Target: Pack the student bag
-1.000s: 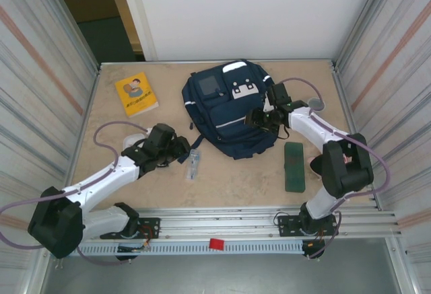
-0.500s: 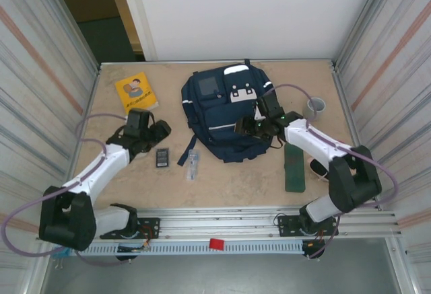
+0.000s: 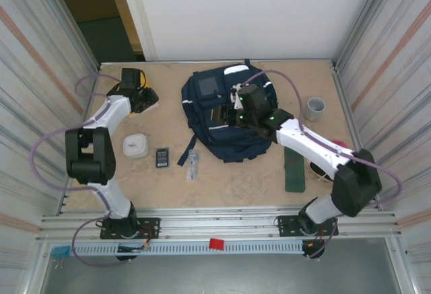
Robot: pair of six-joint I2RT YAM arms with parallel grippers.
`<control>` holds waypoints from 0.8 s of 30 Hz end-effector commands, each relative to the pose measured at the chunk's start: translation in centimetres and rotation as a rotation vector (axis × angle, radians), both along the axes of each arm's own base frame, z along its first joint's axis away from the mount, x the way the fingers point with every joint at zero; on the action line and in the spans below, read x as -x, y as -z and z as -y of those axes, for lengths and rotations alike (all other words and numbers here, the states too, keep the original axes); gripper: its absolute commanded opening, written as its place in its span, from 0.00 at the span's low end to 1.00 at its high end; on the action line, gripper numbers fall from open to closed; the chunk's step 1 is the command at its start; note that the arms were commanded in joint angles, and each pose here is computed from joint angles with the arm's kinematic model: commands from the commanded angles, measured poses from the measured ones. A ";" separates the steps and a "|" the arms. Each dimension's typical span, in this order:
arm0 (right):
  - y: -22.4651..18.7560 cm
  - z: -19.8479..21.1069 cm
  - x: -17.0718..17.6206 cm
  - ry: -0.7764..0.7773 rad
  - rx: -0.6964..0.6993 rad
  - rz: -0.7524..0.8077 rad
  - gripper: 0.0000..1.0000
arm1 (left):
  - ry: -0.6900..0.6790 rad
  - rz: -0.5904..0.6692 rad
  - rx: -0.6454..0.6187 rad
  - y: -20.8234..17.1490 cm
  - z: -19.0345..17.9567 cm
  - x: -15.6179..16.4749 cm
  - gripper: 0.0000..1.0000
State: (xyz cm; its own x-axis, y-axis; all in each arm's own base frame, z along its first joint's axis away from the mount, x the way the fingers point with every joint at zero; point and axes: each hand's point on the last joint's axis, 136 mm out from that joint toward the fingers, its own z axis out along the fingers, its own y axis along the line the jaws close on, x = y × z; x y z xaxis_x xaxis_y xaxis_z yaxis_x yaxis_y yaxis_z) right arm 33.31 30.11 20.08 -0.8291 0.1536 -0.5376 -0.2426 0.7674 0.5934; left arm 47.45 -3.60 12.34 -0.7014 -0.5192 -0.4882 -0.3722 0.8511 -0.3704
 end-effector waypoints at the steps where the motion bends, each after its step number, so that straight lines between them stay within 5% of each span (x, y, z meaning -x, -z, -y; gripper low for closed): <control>1: 0.6 -0.7 -1.6 0.035 -0.025 0.012 0.59 | -0.019 -0.051 -0.041 1.1 -0.9 -0.9 0.35; 4: 2.6 -0.8 -2.5 0.051 0.001 -0.006 0.60 | -0.097 -0.102 -0.055 2.6 -2.4 -1.5 0.26; 10: 6.8 -0.4 -3.9 0.078 -0.031 -0.096 0.60 | -0.190 -0.090 0.046 4.3 -4.9 -3.0 0.26; 17: 12.0 2.5 -4.8 0.160 0.009 -0.196 0.60 | -0.209 -0.098 0.085 5.2 -5.8 -5.2 0.25; 24: 14.6 5.5 -5.7 0.241 0.025 -0.251 0.60 | -0.190 -0.227 0.157 9.6 -4.8 -4.9 0.12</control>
State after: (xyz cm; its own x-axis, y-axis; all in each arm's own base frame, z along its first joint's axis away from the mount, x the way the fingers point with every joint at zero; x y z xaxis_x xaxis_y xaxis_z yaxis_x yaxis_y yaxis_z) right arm 38.72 26.61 7.71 -0.8793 0.3099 -0.3616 0.0188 0.7813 0.6239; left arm 53.64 2.37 3.98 -0.6368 -0.6997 -0.3239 -0.5924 0.7129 -0.3754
